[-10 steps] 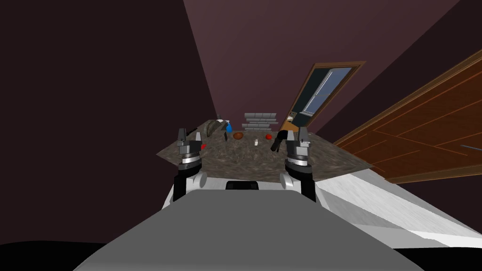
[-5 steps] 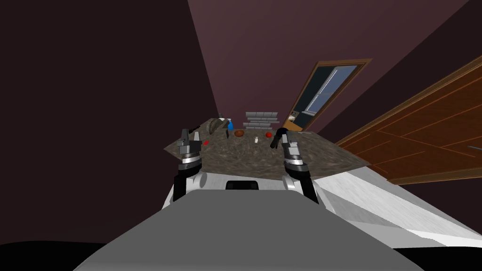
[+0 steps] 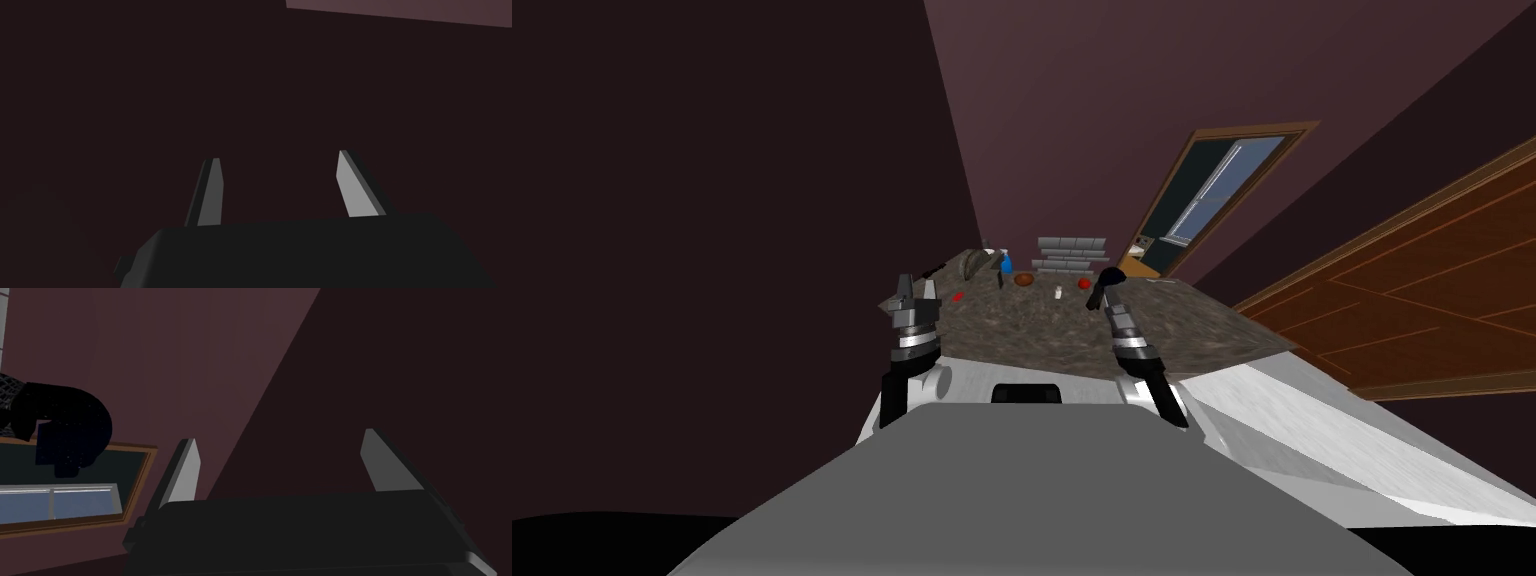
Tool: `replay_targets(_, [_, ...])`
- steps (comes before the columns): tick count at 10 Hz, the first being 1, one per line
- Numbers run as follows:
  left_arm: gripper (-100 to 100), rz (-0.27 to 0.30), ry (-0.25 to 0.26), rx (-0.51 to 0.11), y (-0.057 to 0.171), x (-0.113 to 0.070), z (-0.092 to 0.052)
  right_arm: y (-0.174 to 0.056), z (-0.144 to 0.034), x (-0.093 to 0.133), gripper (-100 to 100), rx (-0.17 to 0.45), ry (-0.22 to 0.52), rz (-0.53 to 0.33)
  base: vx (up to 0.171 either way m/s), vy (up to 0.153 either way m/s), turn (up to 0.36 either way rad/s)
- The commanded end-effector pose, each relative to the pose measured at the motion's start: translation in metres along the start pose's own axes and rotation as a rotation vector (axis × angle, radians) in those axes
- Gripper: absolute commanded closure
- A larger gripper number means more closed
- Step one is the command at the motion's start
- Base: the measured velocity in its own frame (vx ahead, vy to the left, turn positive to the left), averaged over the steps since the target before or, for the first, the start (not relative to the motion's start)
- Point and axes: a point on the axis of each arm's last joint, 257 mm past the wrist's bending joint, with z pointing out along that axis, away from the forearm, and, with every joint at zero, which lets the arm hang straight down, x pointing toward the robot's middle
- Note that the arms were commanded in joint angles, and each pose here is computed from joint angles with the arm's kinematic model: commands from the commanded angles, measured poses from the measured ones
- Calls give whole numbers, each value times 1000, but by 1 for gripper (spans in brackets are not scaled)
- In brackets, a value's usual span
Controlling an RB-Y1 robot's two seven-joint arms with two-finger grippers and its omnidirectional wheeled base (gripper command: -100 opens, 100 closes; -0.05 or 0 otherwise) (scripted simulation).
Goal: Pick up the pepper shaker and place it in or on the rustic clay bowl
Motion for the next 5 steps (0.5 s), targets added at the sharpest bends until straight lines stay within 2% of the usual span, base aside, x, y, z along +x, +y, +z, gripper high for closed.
replay_targets(1, [0,0,0,0,0,0,0,-10,-2,5,-100,34,23,-19,-93,2,35])
replay_targets(3, [0,0,0,0,0,0,0,-48,-10,20,-100,129,98,-80,-87,10,112])
replay_targets(4, [0,0,0,0,0,0,0,-49,-10,20,-100,132,98,-80,-85,34,37])
replay_targets(5, [0,0,0,0,0,0,0,-68,-16,26,-100,179,137,-114,-77,36,66])
